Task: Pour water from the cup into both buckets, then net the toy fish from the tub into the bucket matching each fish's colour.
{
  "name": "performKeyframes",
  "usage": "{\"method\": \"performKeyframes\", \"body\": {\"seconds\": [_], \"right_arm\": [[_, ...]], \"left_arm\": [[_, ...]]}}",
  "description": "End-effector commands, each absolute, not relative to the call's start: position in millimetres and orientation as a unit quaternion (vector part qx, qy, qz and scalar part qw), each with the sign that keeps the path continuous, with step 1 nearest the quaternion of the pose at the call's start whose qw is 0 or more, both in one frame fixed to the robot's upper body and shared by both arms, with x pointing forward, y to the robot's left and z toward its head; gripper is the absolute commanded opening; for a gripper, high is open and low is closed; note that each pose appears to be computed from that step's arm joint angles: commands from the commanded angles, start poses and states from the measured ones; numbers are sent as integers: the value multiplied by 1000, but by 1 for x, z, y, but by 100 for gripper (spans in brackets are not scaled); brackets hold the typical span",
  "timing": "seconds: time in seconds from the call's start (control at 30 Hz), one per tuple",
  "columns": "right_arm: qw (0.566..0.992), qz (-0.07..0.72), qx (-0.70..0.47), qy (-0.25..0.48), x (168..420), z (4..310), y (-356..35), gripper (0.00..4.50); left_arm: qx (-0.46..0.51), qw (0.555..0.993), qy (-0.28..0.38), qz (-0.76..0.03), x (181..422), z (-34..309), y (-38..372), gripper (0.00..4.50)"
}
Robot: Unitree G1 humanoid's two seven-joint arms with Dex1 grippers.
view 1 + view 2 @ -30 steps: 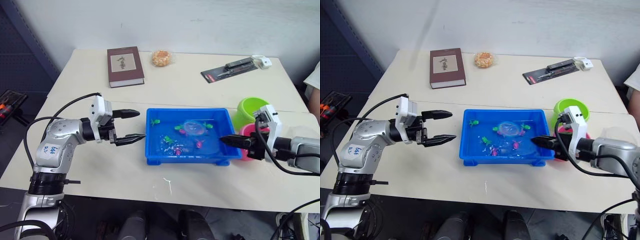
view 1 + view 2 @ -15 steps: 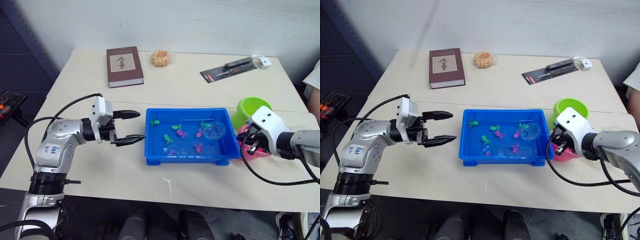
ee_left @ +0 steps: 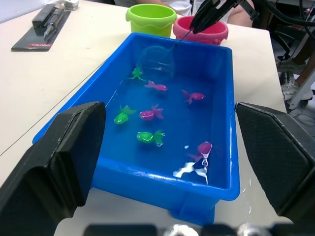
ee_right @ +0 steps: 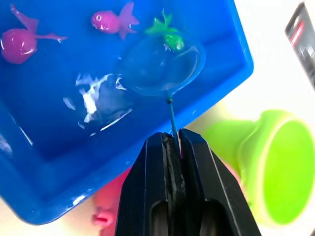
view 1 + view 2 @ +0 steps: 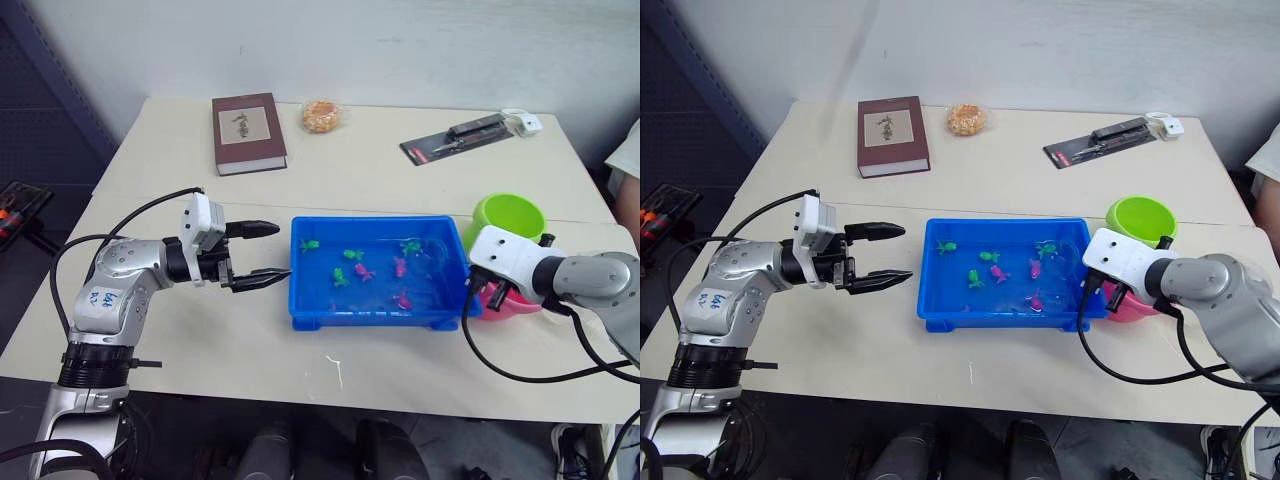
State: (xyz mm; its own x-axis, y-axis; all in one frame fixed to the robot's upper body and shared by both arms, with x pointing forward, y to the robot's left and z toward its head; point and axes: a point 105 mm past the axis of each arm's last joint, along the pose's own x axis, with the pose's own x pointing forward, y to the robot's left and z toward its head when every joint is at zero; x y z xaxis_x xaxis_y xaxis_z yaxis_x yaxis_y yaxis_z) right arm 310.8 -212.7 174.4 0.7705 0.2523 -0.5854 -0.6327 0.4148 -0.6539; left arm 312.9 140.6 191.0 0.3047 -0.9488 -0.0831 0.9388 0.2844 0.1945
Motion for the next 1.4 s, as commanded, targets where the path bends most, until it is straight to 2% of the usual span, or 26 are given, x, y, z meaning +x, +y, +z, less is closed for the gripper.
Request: {"method": "performKeyframes", "body": {"seconds": [0.03, 0.17, 0.37, 0.57, 0.67, 0.77, 1.07, 1.4], "right_arm": [[827, 319, -419, 197, 304, 173, -184, 0], [830, 314, -395, 238, 300, 168, -191, 0], [853, 313, -331, 255, 300, 169, -187, 0], [833, 321, -365, 263, 299, 171, -196, 0], [814, 351, -385, 256, 295, 170, -191, 0], [821, 365, -364, 244, 295, 171, -183, 0], [791, 401, -383, 260, 291, 160, -175, 0], [804, 420, -329, 264, 294, 161, -164, 0]], "left_arm": [[113, 793, -46, -597, 311, 201, 136, 449], [114, 795, -45, -595, 309, 200, 138, 449], [117, 800, -43, -586, 308, 198, 142, 449], [117, 801, -43, -585, 307, 198, 143, 449], [117, 801, -43, -586, 307, 198, 143, 449], [116, 799, -43, -589, 308, 198, 141, 449], [115, 797, -44, -591, 308, 200, 139, 449], [115, 799, -42, -589, 306, 200, 142, 449]]}}
